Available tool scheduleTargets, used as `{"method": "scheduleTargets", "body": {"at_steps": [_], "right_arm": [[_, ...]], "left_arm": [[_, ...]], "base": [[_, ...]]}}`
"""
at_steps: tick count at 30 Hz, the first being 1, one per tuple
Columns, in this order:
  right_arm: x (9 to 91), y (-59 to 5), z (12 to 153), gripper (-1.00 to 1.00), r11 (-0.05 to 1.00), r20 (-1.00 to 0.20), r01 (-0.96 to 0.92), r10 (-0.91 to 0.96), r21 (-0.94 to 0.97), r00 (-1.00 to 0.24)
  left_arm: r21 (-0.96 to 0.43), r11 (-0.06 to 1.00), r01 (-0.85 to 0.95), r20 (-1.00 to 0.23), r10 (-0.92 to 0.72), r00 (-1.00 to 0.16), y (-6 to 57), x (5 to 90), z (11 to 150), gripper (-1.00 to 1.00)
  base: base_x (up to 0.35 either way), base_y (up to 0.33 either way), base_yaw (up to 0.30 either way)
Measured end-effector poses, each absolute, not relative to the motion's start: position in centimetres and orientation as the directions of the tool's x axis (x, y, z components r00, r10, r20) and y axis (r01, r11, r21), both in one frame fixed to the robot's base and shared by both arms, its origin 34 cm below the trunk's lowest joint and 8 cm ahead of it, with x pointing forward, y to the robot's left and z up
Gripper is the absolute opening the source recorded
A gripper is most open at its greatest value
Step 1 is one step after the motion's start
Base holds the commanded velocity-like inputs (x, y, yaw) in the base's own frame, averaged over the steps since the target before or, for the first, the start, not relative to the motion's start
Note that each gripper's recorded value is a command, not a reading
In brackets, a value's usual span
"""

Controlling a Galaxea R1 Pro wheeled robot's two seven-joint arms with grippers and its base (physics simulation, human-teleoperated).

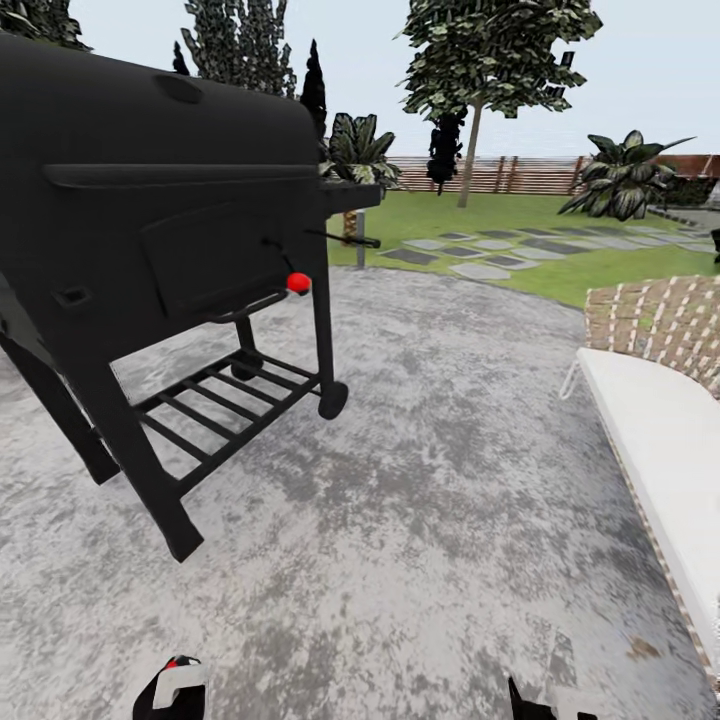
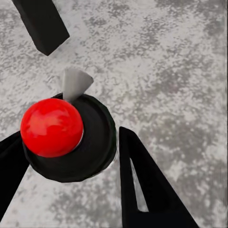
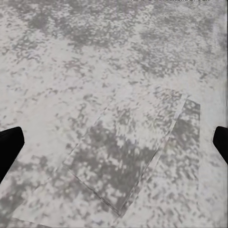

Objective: In the garden, pick up the pesticide atomizer on the floor and spray pesticide onto both trees until each tree trunk is fully covered.

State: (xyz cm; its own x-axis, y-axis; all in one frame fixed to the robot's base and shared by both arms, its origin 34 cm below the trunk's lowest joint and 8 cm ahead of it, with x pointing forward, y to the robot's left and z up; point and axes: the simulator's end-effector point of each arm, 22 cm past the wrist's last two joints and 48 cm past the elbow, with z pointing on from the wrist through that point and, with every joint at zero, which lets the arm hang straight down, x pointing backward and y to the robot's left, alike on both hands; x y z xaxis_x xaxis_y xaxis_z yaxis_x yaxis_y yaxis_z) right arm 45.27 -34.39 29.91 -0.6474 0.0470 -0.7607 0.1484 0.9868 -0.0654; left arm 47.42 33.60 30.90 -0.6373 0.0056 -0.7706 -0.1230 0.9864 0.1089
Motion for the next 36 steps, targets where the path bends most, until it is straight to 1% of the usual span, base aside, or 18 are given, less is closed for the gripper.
{"method": "scheduleTargets", "body": {"at_steps": [36], "right_arm": [[45.70,-34.26,30.39,1.00,0.987,-0.770,0.148,0.048,-0.061,-0.636]], "left_arm": [[0.110,0.986,-0.125,-0.780,0.008,-0.625,33.81,47.88,31.50,-1.00]], "base": [[0.339,0.000,-0.290]]}}
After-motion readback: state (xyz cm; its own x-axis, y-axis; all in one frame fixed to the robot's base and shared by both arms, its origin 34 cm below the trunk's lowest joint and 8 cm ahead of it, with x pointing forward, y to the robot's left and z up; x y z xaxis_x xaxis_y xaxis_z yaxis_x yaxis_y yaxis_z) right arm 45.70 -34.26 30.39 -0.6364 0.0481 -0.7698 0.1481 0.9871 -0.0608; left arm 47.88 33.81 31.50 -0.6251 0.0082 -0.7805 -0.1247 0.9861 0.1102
